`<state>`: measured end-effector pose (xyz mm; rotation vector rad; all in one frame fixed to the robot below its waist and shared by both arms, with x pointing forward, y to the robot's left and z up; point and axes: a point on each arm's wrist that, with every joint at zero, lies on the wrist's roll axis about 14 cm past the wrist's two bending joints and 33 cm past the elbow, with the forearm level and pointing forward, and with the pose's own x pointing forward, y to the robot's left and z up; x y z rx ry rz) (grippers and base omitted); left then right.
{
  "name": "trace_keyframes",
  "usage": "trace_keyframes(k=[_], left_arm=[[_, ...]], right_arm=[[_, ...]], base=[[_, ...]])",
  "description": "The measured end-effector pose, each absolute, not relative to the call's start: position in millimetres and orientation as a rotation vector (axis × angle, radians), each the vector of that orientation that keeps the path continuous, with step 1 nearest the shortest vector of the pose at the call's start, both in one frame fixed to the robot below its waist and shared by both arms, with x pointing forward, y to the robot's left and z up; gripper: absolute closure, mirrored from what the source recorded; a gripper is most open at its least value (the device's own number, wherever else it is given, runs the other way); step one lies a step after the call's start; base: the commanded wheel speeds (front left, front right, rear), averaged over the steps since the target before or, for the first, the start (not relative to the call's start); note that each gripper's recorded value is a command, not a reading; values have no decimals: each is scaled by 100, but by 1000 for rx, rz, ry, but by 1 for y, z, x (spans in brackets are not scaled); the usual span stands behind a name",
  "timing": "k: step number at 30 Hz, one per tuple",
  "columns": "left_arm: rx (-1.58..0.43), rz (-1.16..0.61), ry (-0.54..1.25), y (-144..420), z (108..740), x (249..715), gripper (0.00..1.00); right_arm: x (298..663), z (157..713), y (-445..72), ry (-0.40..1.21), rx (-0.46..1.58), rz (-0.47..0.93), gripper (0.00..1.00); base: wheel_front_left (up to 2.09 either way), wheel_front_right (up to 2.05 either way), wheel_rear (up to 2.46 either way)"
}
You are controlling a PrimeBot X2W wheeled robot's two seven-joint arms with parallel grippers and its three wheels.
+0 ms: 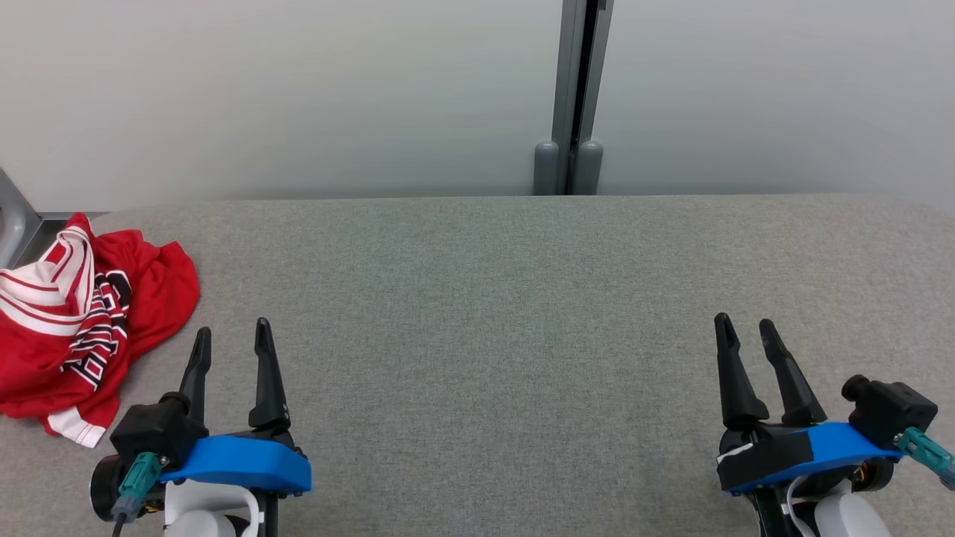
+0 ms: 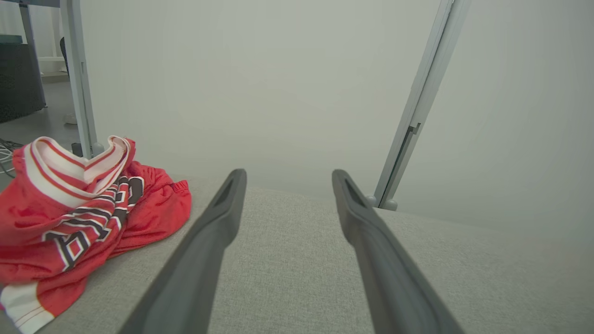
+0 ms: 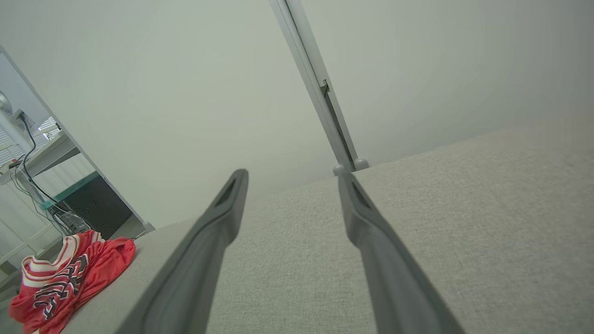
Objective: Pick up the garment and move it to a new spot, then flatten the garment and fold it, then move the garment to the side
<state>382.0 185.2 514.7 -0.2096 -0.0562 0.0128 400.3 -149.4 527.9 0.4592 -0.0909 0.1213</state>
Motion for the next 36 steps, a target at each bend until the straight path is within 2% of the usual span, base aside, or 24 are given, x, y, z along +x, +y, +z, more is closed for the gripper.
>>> trace_keyframes(k=[36], left_arm=[[43, -7, -62, 182, 505, 383, 0]], right_arm=[[405, 521, -144, -104, 143, 158, 0]], base=[[0, 0, 0]])
